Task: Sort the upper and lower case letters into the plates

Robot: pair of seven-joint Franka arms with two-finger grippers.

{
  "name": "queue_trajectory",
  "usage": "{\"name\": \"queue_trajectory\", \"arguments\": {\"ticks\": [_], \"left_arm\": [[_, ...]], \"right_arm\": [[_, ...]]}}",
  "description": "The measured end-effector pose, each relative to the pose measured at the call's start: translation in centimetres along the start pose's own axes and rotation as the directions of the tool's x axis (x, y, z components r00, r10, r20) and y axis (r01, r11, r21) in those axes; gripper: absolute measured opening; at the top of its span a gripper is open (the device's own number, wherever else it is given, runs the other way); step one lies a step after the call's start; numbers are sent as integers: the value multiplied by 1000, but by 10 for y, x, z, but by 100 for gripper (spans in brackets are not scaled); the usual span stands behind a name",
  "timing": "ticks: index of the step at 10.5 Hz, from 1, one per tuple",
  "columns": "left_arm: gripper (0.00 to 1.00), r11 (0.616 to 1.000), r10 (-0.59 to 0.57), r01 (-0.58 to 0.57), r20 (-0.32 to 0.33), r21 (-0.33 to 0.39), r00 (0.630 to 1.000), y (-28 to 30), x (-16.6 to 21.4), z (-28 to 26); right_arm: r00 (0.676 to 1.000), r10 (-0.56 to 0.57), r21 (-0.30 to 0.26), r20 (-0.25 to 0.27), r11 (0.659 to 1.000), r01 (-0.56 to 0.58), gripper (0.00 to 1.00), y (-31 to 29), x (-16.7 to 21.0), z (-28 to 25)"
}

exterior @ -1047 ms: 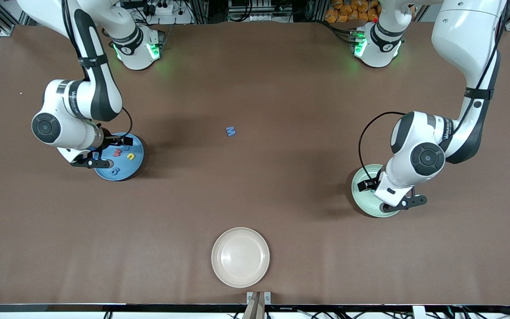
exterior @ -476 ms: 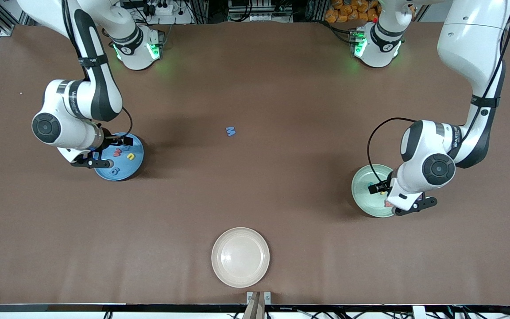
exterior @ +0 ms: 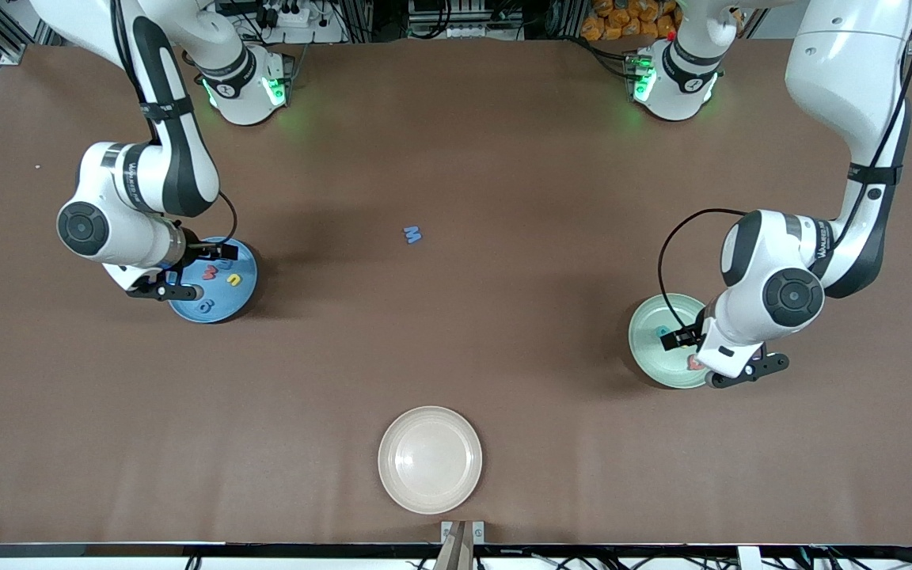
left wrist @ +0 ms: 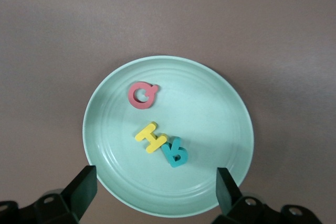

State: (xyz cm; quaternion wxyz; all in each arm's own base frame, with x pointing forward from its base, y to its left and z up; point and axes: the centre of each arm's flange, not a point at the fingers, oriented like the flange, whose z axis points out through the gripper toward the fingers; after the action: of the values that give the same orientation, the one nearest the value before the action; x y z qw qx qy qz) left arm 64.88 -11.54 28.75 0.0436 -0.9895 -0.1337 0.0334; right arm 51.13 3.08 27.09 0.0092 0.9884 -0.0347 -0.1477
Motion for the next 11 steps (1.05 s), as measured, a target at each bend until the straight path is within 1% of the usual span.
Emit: {"name": "queue_trajectory", "arguments": {"ticks": [2,4,6,9,11], "left_arm": [[100,1000,5,-5,-11,-15,1000,7,-6,-29],[100,998,-5,4,-19,-55,1000,13,-16,-64],[100,998,-4,2,-35,-59,999,11,-23,-92],[100,999,15,-15,-15,-50,1000,16,-39,-135],[100,998,8,-9,-6,-60,1000,12,-47,-171]], "right_arm": [[1000,0,0,1,1000,0,100,0,0,0],[1000,0,0,1,1000,0,100,0,0,0],[1000,0,0,1,1000,0,100,0,0,1],[1000,0,0,2,1000,0,100,0,0,1],[1000,0,0,3,1000,0,100,0,-1,1]]}}
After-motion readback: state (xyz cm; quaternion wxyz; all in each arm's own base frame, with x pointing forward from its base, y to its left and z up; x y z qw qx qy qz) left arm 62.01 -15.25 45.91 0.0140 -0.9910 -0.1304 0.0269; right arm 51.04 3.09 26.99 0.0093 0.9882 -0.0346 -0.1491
